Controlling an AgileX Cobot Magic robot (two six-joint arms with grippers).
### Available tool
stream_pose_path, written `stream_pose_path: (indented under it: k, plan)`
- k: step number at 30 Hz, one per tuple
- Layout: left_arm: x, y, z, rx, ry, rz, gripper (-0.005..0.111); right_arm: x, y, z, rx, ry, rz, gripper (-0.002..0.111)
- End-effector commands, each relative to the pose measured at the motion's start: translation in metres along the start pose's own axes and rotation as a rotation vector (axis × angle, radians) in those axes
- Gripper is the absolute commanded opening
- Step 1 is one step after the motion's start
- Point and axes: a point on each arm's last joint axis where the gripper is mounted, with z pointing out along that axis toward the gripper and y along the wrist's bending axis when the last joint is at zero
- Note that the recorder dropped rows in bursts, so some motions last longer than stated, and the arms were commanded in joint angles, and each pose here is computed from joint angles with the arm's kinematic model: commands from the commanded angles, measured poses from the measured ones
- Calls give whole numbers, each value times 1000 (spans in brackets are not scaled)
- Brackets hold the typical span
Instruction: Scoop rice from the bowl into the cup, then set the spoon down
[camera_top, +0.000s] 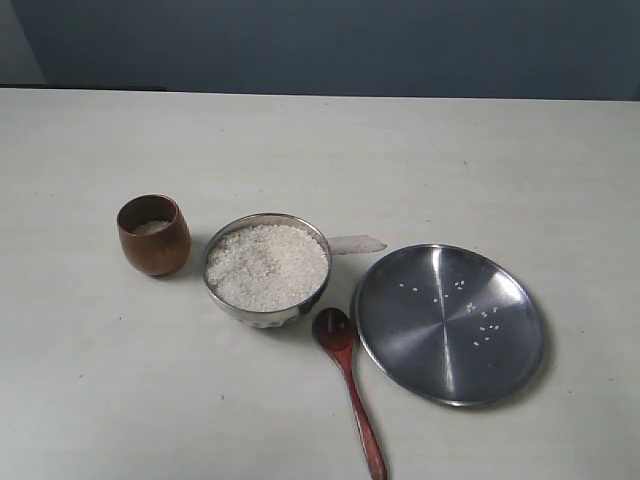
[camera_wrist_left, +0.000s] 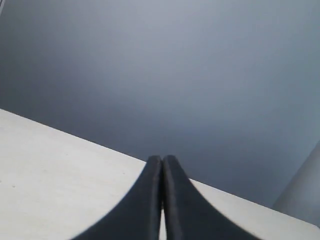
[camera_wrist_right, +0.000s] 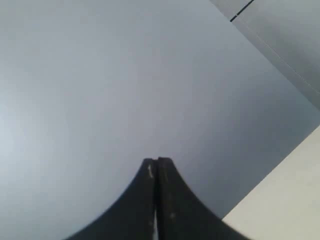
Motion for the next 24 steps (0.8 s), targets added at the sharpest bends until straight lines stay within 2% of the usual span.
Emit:
stream_pose_path:
  k: [1, 6, 7, 11, 15, 20, 24]
  plan:
    - [6, 1, -1, -1, 51, -87, 0, -2, -2, 0, 13, -29, 51, 0]
    - [14, -2, -1, 5, 146, -290, 0, -2, -2, 0, 13, -24, 55, 0]
    - [14, -4, -2, 15, 168, -296, 0, -1, -2, 0, 12, -20, 55, 0]
    - [-6, -26, -7, 107, 231, -215, 0, -2, 12, 0, -29, 74, 45, 0]
    - [-28, -45, -10, 163, 273, -177, 0, -7, 32, 1, -81, 196, -81, 0]
    - [-49, -62, 0, 148, 402, -60, 0, -17, 50, 7, -141, 249, -196, 0]
    - [-63, -69, 14, 108, 492, 40, 0, -22, 69, 18, -203, 373, -314, 0]
